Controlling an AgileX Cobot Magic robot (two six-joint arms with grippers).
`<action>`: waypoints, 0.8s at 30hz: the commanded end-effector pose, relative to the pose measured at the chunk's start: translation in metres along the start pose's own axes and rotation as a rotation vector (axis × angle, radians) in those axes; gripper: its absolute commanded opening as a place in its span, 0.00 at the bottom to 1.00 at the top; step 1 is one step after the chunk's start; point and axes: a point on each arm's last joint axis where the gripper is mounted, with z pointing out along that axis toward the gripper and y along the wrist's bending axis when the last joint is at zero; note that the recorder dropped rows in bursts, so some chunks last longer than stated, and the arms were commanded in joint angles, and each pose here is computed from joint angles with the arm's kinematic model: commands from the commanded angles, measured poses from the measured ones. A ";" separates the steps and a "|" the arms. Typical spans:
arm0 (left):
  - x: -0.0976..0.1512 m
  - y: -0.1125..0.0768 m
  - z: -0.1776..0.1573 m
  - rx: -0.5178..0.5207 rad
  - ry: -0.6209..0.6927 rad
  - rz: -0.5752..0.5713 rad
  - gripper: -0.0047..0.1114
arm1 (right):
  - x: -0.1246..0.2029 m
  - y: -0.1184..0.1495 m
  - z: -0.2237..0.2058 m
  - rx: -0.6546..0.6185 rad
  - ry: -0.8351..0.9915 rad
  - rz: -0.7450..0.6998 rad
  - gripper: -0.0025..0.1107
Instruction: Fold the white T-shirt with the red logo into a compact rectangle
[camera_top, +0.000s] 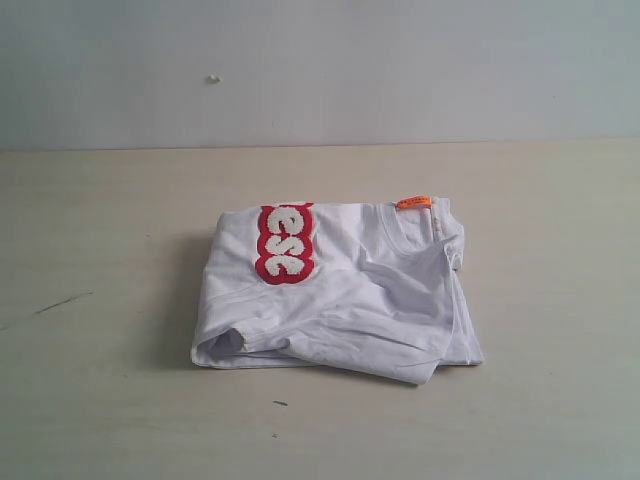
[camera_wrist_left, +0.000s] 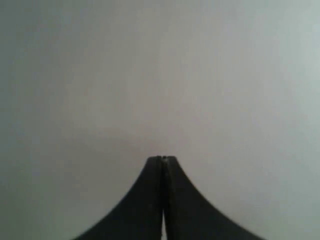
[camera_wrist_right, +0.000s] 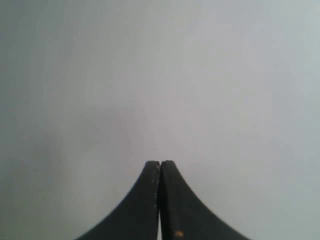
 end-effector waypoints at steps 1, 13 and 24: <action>0.027 0.000 -0.002 -0.029 0.015 0.015 0.04 | 0.002 0.000 0.001 0.004 0.009 -0.003 0.02; 0.108 -0.002 -0.023 0.019 0.137 0.131 0.04 | 0.002 0.000 0.001 0.004 0.009 -0.003 0.02; 0.128 0.001 -0.030 -0.028 0.209 0.139 0.04 | 0.002 0.000 0.001 0.004 0.009 -0.003 0.02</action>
